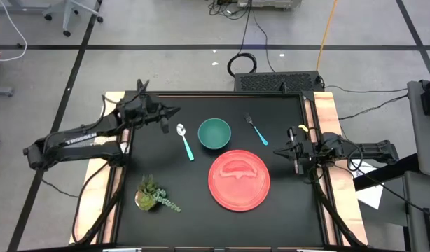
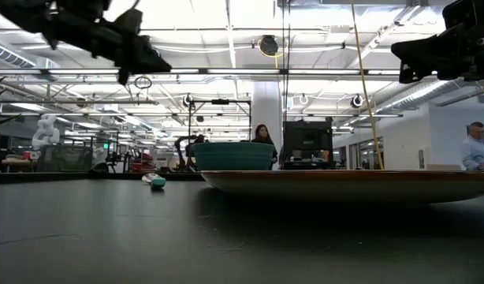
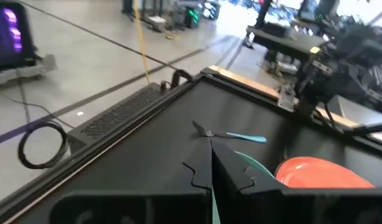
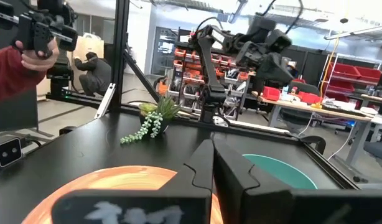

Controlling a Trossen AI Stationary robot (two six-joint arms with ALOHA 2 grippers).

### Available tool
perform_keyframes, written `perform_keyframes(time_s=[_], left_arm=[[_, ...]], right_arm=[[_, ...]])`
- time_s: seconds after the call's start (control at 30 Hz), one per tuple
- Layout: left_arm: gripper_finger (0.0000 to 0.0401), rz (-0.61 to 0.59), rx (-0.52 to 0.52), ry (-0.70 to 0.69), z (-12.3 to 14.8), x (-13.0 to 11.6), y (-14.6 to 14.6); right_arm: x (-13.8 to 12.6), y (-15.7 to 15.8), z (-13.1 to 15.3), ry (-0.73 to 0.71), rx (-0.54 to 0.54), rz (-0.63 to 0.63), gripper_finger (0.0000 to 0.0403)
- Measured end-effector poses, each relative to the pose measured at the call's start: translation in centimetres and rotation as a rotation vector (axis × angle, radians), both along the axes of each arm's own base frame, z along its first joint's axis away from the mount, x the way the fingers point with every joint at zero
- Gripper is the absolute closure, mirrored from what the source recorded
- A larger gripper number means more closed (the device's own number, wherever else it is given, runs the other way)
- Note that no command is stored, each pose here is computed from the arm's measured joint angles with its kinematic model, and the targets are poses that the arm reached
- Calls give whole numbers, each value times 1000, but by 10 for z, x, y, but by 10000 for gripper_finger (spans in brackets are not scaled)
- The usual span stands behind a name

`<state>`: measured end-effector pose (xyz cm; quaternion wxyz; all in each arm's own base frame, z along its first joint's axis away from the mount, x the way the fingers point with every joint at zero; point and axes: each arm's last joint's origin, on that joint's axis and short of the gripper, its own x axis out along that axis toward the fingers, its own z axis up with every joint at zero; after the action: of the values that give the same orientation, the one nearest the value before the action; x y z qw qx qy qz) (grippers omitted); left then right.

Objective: Pick and place plate/cup/fork/spoon on tray
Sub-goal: Put the green bowl on top of the orange plate

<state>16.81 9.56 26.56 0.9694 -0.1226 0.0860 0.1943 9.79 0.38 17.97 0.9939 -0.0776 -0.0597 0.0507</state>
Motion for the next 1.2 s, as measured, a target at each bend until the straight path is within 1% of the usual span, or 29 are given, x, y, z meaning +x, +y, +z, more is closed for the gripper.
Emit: perform_keyframes(time_s=[0.17, 0.37, 0.43, 0.53, 0.7, 0.87, 0.93, 1.03, 1.2], left_arm=[[401, -31, 9, 37, 9, 21, 20], [401, -89, -12, 68, 1, 41, 33], [401, -108, -34, 85, -3, 46, 36], [401, -128, -100, 124, -4, 56, 41], [401, -148, -135, 207, 4, 75, 53], [401, -166, -131, 273, 21, 90, 63], [401, -181, -134, 322, 25, 95, 65], [401, -211, -126, 369, 32, 106, 68], [401, -251, -143, 439, 40, 126, 72]], right_arm=[[0, 0, 0, -1, -11, -2, 403], [0, 0, 0, -3, -26, -4, 403], [0, 0, 0, -3, -26, -4, 403], [0, 0, 0, -3, -26, -4, 403], [0, 0, 0, -4, -26, -6, 403], [0, 0, 0, -5, -26, -7, 403], [0, 0, 0, -4, -26, -8, 403], [0, 0, 0, -3, -26, -8, 403], [0, 0, 0, -3, -26, -8, 403]])
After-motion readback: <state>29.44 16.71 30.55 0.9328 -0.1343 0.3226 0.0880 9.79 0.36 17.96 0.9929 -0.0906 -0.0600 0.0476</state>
